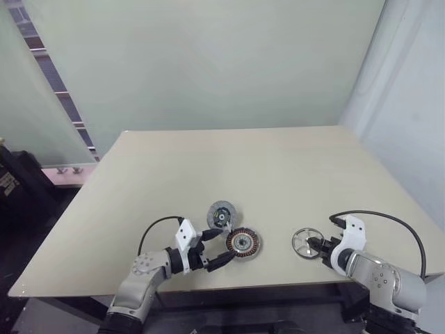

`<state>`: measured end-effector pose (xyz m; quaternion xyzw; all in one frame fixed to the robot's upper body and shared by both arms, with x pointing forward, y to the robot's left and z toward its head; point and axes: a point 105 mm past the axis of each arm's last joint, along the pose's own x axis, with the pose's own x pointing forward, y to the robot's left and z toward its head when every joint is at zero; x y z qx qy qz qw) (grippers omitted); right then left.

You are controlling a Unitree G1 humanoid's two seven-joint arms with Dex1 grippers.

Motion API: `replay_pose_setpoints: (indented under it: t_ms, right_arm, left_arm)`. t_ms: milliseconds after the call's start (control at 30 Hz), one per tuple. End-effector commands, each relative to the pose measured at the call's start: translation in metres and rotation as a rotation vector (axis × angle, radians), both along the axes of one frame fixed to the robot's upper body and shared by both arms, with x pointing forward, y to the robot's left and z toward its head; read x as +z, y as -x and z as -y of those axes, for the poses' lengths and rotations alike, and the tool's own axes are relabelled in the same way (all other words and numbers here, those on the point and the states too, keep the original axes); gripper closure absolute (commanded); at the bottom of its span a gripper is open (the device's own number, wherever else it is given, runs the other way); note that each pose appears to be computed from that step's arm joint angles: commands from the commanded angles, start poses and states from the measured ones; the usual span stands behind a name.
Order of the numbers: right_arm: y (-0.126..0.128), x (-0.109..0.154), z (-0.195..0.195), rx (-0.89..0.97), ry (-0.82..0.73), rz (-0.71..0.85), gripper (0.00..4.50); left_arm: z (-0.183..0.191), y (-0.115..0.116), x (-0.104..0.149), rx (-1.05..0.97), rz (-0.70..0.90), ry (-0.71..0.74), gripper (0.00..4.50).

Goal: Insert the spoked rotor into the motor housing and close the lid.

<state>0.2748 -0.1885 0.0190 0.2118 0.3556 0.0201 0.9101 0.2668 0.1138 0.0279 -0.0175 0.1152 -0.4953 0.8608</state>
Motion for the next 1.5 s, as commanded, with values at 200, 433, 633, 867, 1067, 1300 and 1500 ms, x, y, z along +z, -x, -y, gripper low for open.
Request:
replay_pose_setpoints:
  t_ms: [200,433,633,867,1067,1300,1500]
  right_arm:
    - [-0.021,0.043,-0.027,0.077,-0.107,0.189,2.38]
    - [-0.028,0.062,-0.08,0.28,-0.16,0.225,2.38]
    - [-0.018,0.058,-0.136,0.505,-0.162,0.219,2.38]
    - [-0.005,0.051,-0.162,0.599,-0.195,0.186,2.38]
    - [-0.003,0.043,-0.164,0.607,-0.183,0.166,2.38]
    - [-0.006,0.039,-0.167,0.603,-0.175,0.171,2.38]
    - [-0.01,0.037,-0.169,0.6,-0.162,0.175,2.38]
  left_arm:
    - [-0.006,-0.006,0.01,0.008,0.038,-0.013,0.0]
    - [-0.015,-0.01,0.014,0.035,0.037,-0.014,0.0]
    - [-0.028,-0.01,0.014,0.066,0.026,-0.02,0.0]
    - [-0.034,-0.006,0.013,0.088,0.019,-0.023,0.0]
    - [-0.033,-0.005,0.012,0.091,0.018,-0.02,0.0]
    - [-0.033,-0.007,0.012,0.086,0.019,-0.023,0.0]
    - [-0.031,-0.008,0.013,0.079,0.023,-0.023,0.0]
